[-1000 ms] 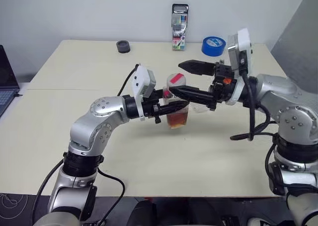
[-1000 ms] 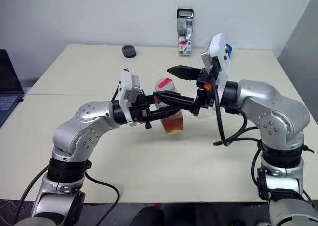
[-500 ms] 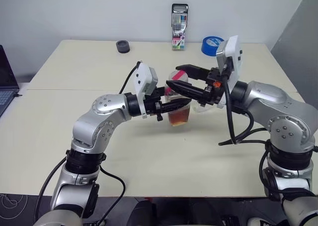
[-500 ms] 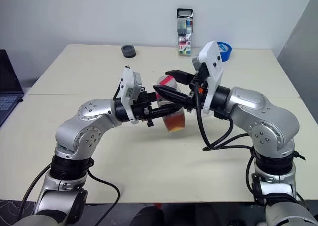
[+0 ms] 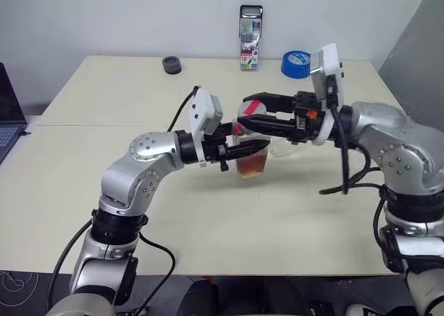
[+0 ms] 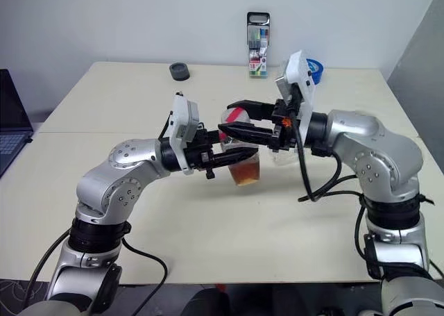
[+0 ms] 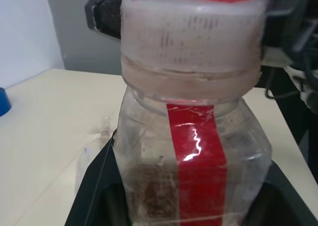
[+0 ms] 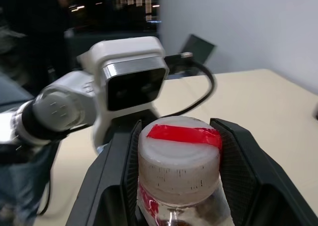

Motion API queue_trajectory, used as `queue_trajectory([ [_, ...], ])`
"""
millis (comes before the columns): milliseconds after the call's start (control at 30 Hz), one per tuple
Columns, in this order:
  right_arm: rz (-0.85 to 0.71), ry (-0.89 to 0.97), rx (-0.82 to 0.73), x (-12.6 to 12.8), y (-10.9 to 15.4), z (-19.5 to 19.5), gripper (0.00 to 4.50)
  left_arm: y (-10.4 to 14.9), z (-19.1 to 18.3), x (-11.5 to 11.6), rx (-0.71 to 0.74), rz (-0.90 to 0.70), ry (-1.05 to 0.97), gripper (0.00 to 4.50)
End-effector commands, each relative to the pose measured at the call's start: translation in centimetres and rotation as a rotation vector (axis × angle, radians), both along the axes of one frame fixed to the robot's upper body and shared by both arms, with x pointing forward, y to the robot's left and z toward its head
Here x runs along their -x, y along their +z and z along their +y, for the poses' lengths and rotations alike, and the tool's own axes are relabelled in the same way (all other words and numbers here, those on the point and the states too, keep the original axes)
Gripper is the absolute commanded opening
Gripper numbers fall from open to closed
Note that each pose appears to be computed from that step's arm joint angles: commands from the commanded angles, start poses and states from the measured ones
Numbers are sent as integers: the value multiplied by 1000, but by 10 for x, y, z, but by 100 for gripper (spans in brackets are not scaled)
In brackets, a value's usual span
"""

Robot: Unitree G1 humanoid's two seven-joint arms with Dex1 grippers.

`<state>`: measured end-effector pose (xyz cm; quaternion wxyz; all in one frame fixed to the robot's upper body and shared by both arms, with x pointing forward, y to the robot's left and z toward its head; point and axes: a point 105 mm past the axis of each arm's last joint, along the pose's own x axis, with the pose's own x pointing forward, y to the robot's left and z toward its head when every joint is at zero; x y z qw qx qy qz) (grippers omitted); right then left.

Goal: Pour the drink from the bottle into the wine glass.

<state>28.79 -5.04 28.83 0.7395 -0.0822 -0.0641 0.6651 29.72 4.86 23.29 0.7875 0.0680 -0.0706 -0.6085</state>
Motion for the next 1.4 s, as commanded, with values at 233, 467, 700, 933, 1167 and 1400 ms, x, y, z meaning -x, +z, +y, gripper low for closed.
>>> queue_trajectory([
  [233, -86, 275, 89, -15, 18, 17, 288, 18, -9, 17, 15, -51, -70, 188],
  [467, -52, 211, 107, -8, 15, -6, 449, 15, -5, 14, 16, -45, -47, 188],
  [700, -68, 10, 63, 6, 11, -16, 449, 13, -1, 7, 23, -46, -13, 188],
  [933, -80, -177, -65, 6, 20, -6, 449, 14, -1, 5, 28, -51, -7, 188],
  [1167, -49, -189, -84, 14, 18, -1, 413, 15, -2, 3, 24, -55, -11, 188],
  [1400, -49, -190, -48, 13, 11, -4, 181, 16, -3, 3, 26, -63, -10, 188],
])
